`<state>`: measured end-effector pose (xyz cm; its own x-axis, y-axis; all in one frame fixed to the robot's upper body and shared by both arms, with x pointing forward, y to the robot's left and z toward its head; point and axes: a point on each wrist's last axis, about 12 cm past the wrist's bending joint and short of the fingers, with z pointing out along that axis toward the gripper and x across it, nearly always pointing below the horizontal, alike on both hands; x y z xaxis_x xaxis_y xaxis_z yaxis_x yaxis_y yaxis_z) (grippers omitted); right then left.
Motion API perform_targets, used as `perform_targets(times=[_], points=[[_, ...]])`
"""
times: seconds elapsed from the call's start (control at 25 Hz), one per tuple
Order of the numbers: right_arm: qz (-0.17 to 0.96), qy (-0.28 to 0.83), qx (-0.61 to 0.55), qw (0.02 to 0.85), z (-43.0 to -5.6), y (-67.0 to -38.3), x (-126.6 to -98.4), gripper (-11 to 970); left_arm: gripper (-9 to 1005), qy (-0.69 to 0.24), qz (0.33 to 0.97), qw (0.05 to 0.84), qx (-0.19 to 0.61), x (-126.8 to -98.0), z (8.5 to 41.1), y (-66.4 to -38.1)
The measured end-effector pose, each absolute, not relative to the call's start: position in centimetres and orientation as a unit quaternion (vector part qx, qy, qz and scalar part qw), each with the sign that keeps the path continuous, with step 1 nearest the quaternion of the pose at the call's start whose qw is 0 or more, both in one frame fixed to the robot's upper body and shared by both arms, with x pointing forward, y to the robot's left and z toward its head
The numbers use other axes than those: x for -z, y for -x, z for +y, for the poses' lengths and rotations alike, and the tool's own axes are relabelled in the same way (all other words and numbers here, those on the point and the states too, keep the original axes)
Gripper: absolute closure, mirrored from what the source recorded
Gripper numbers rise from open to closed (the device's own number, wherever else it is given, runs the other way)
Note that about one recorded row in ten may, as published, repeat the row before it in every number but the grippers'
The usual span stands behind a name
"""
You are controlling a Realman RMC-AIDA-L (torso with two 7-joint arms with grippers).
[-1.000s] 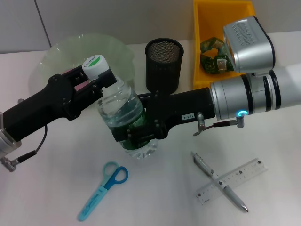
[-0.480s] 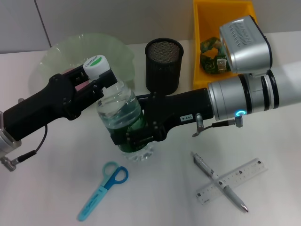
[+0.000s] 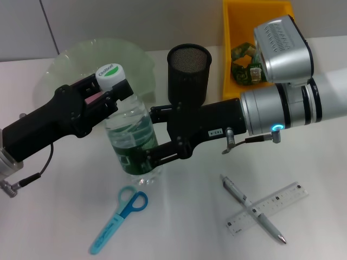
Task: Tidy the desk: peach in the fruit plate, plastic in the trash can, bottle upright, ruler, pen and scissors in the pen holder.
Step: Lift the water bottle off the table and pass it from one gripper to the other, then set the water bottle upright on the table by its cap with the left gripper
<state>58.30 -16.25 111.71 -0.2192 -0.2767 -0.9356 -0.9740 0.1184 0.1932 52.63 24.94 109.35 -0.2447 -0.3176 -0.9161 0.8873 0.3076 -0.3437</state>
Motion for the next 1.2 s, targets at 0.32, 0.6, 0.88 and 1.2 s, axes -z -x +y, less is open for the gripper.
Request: perform_targets(times=[0.32, 0.6, 0.88, 1.2], points=[[0.646, 0.49, -0.43, 0.398, -16.67, -58.67, -111.75, 128, 547, -0.24, 0.583, 0.566, 0.53, -109.24, 25.31, -52.53], [0.647, 0.491, -0.421, 0.403, -16.96, -58.79, -111.82, 128, 547, -0.236, 0.588, 0.569, 0.524, -109.12, 25.63, -52.51], [0.644, 0.493, -0.424, 0.404, -16.95, -58.75, -111.95, 129, 547, -0.233, 0.593, 0.57, 0.519, -108.93, 25.44, -52.67], [0.641, 0.495, -0.427, 0.402, -16.97, -58.65, -112.01, 129, 548, -0.229, 0.599, 0.573, 0.511, -108.81, 25.71, -52.74]])
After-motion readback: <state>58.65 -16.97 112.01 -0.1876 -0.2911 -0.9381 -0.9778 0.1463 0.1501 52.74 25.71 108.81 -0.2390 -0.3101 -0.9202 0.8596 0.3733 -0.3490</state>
